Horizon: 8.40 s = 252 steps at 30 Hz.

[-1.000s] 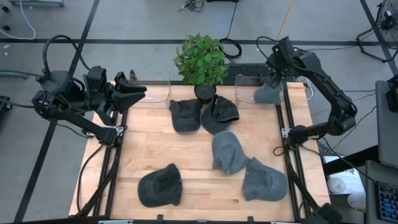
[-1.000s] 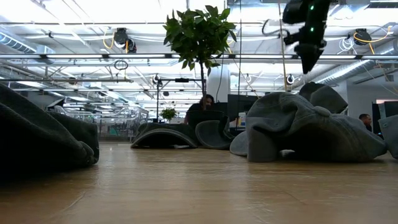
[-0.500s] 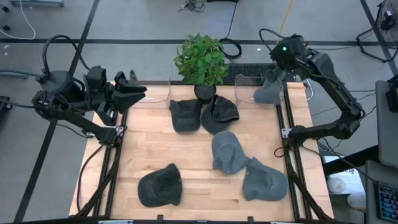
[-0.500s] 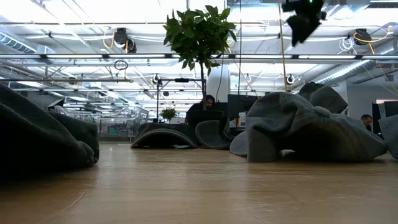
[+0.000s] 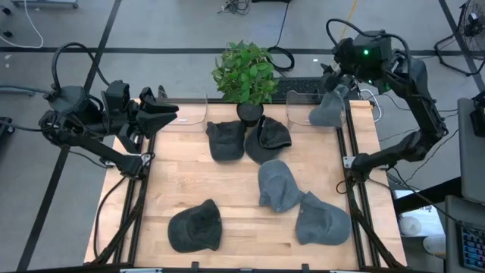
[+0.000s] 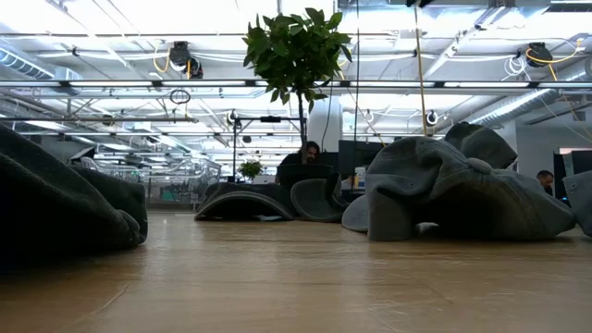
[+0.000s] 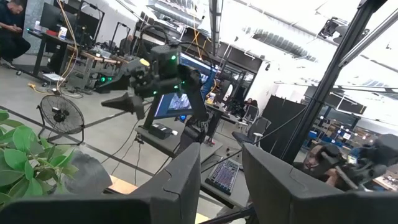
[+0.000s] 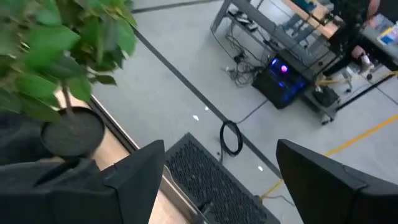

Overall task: Pick & Place hat
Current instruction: Put the top gray cap into the right transparent bin

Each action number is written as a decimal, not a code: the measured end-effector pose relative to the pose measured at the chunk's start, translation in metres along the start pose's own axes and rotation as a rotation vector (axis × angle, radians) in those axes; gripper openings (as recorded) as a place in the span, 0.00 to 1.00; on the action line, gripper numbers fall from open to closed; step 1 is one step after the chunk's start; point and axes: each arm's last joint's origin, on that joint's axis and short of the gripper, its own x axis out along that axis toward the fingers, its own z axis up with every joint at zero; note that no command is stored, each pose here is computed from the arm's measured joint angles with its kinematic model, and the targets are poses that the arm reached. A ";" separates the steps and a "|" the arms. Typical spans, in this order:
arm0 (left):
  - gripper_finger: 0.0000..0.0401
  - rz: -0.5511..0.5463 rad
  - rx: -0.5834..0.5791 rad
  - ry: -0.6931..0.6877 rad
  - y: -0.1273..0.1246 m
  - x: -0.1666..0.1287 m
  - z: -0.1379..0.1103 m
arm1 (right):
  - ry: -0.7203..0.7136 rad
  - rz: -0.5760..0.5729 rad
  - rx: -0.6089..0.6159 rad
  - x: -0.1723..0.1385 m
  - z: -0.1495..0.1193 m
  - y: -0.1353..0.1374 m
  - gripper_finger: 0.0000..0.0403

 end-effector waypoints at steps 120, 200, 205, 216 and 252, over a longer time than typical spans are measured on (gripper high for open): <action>0.32 -0.027 0.051 0.259 0.005 -0.002 -0.023 | 0.357 0.337 -0.476 -0.003 -0.288 0.425 0.71; 0.46 -0.128 -0.693 0.271 0.059 0.091 -0.025 | -0.728 -0.262 -0.898 -0.174 0.074 0.154 0.00; 0.62 -0.119 -0.734 0.288 0.065 0.103 -0.031 | -0.764 -0.287 -0.919 -0.177 0.077 0.151 0.00; 0.81 -0.191 -0.796 0.305 0.082 0.143 -0.048 | -0.844 -0.331 -0.858 -0.183 0.084 0.141 0.00; 0.54 -0.347 -0.871 0.251 0.086 0.192 -0.077 | -0.863 -0.324 -0.835 -0.184 0.084 0.141 0.00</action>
